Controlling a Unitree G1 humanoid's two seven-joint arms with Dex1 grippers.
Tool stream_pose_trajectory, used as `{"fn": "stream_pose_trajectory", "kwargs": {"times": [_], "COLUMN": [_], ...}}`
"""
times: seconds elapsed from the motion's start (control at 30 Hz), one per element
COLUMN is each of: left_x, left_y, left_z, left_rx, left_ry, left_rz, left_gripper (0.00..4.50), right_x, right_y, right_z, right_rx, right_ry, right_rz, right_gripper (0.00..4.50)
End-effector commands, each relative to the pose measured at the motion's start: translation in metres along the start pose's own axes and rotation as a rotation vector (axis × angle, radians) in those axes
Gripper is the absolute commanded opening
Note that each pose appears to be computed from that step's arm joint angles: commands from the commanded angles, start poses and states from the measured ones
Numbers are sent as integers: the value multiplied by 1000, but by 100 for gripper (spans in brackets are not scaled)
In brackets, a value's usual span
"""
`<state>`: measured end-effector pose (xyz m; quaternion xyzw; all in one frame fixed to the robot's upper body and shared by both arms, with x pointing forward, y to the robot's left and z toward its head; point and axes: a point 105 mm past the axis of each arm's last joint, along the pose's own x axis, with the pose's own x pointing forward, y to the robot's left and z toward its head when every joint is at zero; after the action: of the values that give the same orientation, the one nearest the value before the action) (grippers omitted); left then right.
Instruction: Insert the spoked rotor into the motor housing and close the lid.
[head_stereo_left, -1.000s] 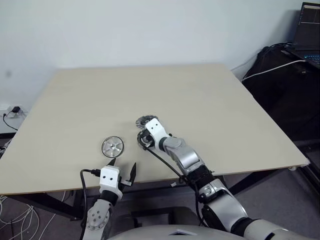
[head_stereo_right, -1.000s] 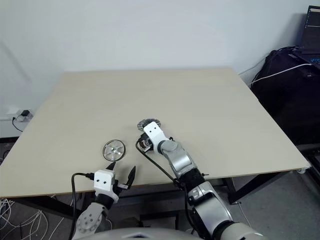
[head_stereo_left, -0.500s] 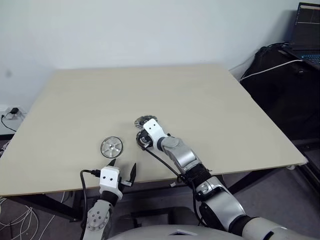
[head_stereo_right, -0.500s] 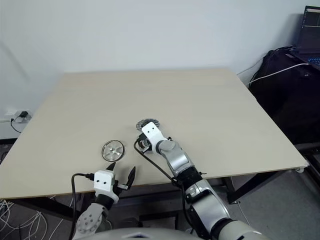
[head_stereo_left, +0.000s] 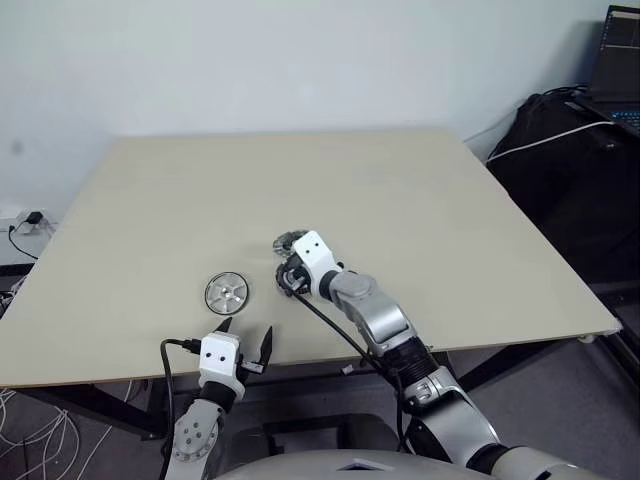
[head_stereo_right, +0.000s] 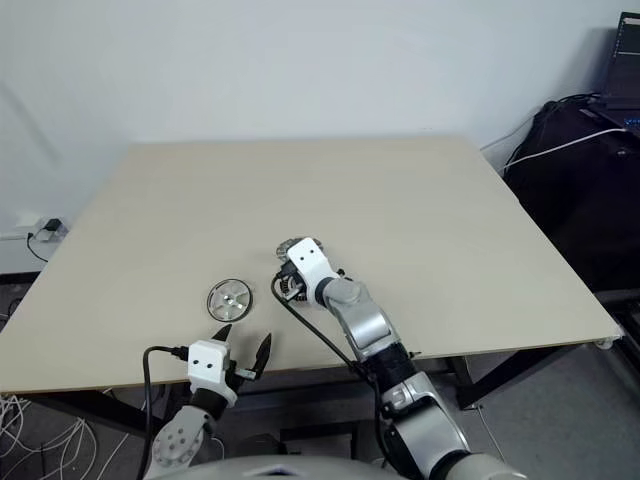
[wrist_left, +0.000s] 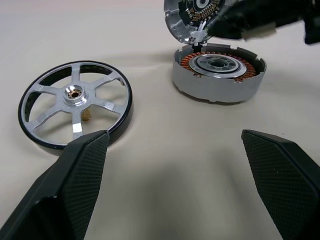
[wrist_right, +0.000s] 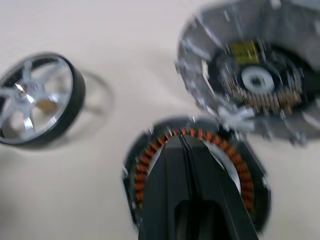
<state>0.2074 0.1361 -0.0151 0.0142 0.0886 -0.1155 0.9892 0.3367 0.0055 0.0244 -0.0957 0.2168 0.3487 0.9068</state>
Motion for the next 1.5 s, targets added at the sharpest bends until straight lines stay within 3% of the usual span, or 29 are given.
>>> {"fn": "stream_pose_trajectory", "kwargs": {"times": [0.03, 0.2, 0.5, 0.7, 1.0, 1.5], "left_x": [4, 3, -5, -3, 12, 25], "left_y": [0, 13, 39, 56, 76, 60], "left_z": [14, 14, 27, 34, 42, 26], "left_rx": [3, -58, -513, -577, -595, -627], "left_ry": [-55, -48, -126, -157, -160, -16], "left_rz": [-4, 79, 192, 248, 303, 232], "left_gripper": [450, 450, 450, 450, 450, 450], "right_x": [-8, -20, -50, -60, -63, -75], "right_y": [-6, -8, -3, 5, 2, 11], "right_z": [18, 17, -19, -34, -35, -28], "right_rx": [0, 19, 94, 123, 143, 114], "right_ry": [-69, -100, -49, -13, -17, -77], "right_rz": [-24, -29, -32, -40, -76, 21], "right_gripper": [1, 1, 1, 1, 1, 1]}}
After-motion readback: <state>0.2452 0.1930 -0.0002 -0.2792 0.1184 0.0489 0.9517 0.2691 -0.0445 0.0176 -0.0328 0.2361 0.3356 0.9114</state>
